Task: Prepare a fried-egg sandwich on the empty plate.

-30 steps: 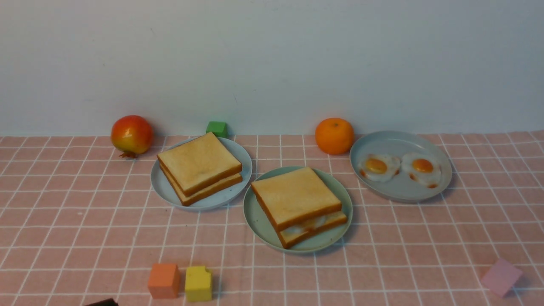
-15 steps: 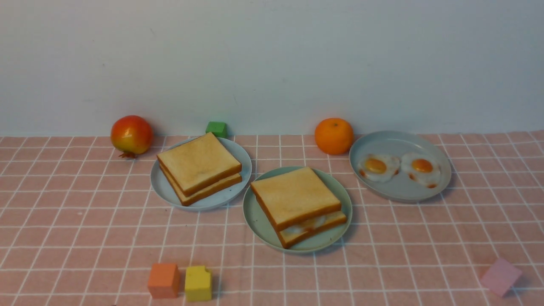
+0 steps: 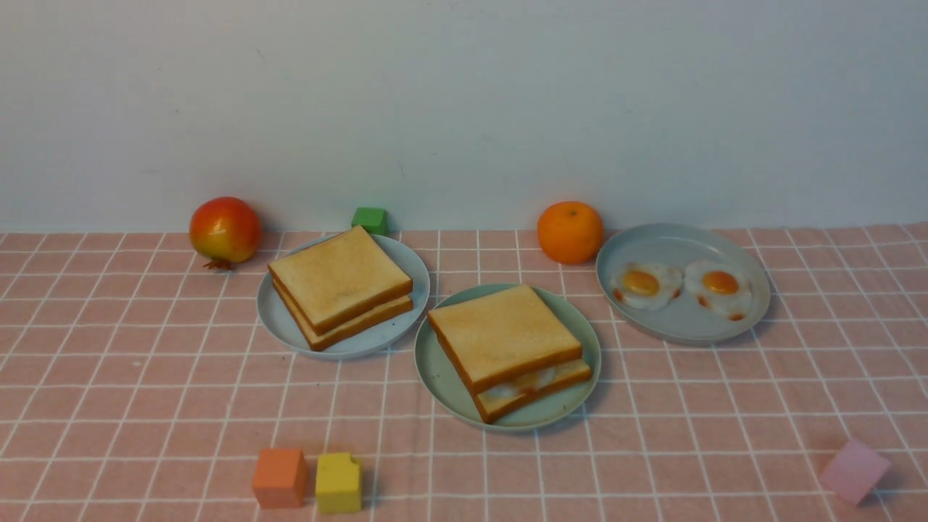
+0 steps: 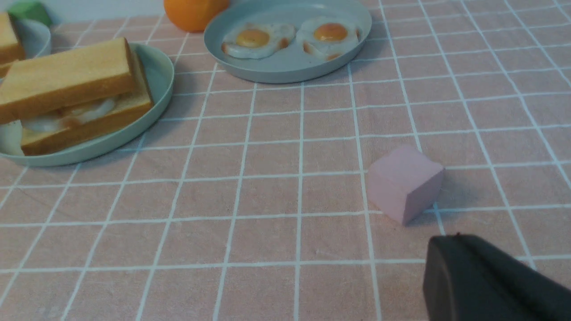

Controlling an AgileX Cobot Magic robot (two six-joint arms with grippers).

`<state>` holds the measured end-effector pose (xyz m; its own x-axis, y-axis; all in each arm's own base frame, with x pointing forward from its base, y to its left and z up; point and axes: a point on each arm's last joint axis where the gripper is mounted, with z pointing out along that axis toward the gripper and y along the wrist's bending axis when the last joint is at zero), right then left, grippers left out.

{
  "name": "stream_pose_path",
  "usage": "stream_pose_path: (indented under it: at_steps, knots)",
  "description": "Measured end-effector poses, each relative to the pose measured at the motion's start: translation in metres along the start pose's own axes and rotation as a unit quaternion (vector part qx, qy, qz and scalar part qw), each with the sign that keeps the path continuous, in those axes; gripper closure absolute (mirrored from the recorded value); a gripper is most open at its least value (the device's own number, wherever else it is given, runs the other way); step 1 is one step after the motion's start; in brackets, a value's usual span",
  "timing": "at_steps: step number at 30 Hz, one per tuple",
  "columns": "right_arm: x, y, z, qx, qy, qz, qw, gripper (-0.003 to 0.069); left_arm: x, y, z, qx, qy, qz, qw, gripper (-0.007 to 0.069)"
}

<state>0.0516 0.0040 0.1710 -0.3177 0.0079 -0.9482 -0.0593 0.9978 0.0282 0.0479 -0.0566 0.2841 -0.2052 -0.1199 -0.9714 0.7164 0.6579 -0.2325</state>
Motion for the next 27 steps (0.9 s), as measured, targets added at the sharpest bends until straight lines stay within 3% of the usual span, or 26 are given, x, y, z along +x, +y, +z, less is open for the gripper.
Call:
stream_pose_path:
  at_steps: [27]
  knots:
    - [0.0000,0.0005,-0.0001,-0.003,-0.001,0.006,1.000,0.0653,0.0018,-0.0003,0.0012,0.002,0.011,0.000,1.000,0.0608]
